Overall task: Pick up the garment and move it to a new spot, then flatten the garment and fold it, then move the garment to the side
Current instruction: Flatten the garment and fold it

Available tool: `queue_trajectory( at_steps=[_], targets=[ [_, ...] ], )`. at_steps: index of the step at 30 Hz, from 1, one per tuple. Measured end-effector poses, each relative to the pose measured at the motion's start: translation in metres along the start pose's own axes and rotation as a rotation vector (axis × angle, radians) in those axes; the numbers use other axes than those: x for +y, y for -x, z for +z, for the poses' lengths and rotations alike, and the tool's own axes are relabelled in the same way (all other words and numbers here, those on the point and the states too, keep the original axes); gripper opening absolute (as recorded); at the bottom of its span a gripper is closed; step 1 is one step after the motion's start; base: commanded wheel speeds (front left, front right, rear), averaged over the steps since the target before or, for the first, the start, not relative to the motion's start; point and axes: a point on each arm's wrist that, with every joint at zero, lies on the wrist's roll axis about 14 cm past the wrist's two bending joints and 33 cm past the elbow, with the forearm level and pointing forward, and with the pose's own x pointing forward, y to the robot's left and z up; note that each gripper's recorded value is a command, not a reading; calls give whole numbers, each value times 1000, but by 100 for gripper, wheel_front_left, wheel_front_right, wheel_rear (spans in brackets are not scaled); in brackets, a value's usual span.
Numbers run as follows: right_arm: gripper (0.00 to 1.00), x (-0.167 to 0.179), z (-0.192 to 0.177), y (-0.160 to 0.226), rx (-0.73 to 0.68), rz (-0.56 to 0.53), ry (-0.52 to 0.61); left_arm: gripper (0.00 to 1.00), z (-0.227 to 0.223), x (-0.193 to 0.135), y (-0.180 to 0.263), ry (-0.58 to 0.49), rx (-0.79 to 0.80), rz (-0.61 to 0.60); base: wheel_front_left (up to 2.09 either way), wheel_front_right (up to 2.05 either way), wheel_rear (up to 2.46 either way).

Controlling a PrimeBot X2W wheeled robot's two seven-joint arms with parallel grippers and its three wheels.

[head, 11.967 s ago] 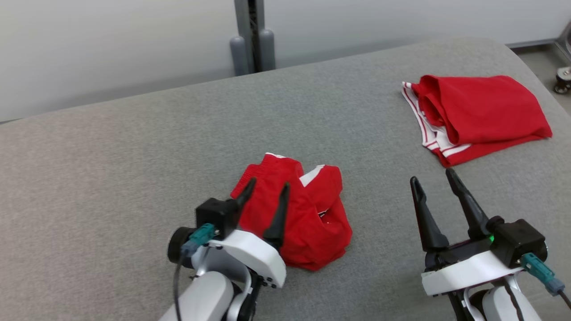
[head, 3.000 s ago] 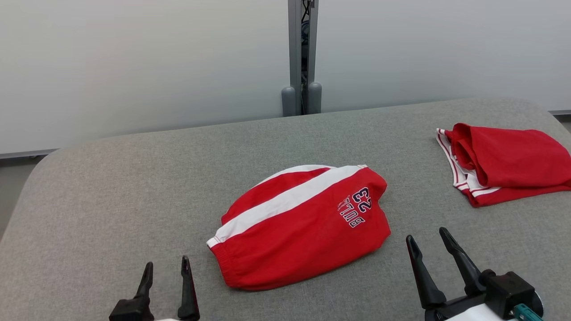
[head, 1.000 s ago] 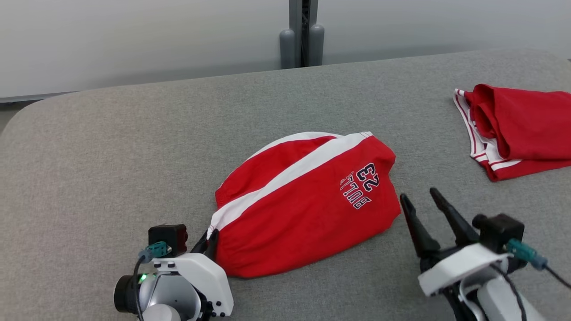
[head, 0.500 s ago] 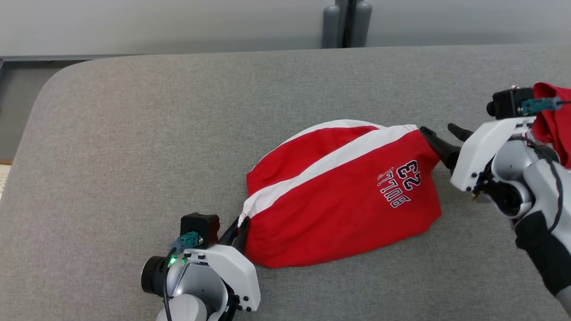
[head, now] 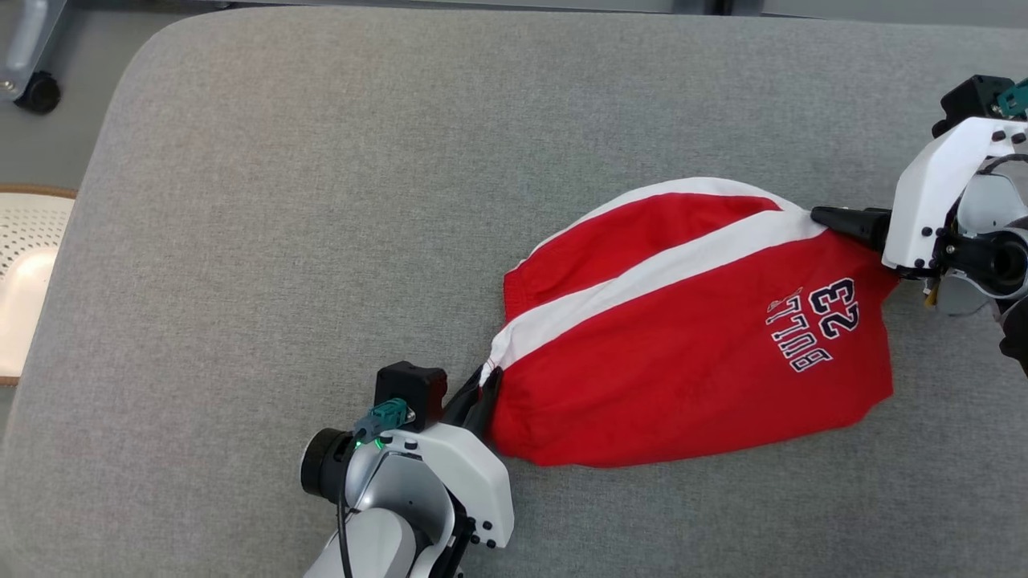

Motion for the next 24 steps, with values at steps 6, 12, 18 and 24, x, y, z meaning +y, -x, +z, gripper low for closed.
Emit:
queue_trajectory(
  at_steps=[6, 12, 18, 24],
  targets=[
    [0, 5, -8, -3, 63, 20, 25, 0, 1, 3, -2, 9, -8, 15, 0, 0, 0],
    [0, 11, 16, 15, -63, 35, 63, 0, 16, 2, -1, 8, -74, 19, 0, 0, 0],
    [0, 12, 49, 50, -274, 47, 85, 0, 69, 6, 2, -22, -272, 15, 0, 0, 0],
    [0, 19, 87, 104, -608, 57, 150, 0, 132, -2, 14, -46, -484, -37, 0, 0, 0]
  ],
)
